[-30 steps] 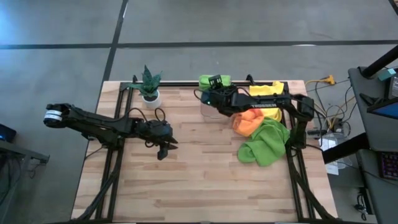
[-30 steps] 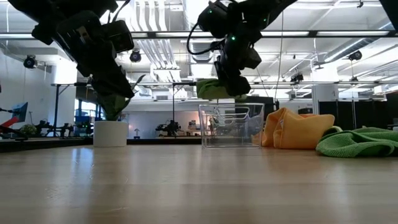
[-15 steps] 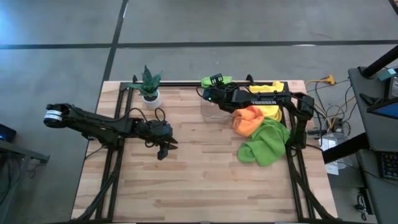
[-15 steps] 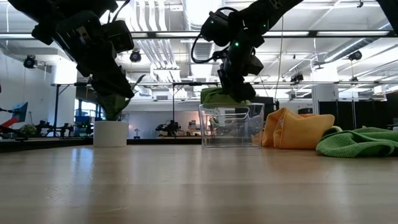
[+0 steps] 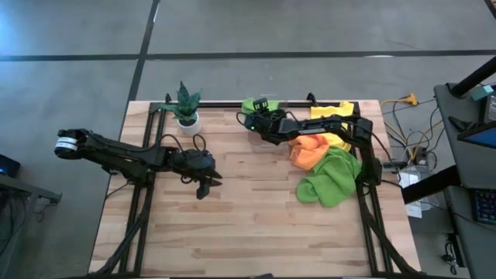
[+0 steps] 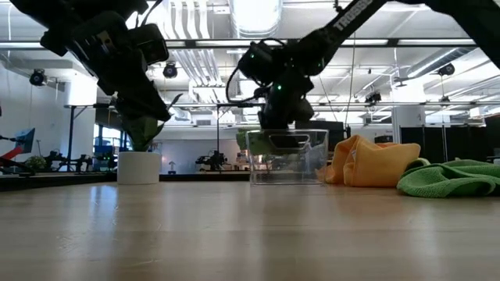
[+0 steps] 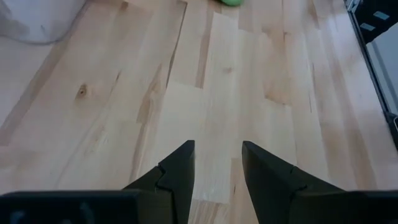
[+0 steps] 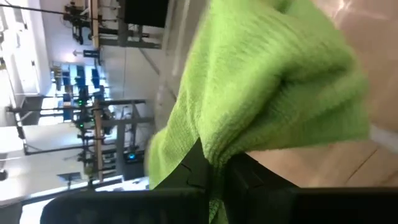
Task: Fold microfiber towels
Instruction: Put the folded top green towel into the transparent bin
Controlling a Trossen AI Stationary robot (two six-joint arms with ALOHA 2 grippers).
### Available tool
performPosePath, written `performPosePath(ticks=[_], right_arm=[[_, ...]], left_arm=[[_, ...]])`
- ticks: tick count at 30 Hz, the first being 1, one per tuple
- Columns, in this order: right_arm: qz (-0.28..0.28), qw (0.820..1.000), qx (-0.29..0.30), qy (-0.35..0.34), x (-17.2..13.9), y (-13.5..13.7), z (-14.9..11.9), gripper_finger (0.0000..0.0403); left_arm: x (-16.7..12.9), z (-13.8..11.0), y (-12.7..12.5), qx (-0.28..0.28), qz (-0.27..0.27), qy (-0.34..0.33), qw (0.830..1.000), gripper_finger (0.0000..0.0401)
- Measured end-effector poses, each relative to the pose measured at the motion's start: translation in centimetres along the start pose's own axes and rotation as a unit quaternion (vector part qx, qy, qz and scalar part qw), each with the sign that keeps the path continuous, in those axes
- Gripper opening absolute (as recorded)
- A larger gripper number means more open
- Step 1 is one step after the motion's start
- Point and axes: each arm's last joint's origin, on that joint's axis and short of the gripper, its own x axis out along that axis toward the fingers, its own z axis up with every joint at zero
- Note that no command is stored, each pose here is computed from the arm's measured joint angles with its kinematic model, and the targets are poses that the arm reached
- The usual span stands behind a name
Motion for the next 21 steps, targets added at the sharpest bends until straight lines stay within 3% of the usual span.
performPosePath(ticks=[21], right_arm=[[-0.043, 0.997, -0.045, -0.037, 1.6, -1.2, 1.4, 0.0012]], left_arm=[[0.0, -0.6, 0.1, -0.004, -0.01, 0.038, 0.999, 0.0118]])
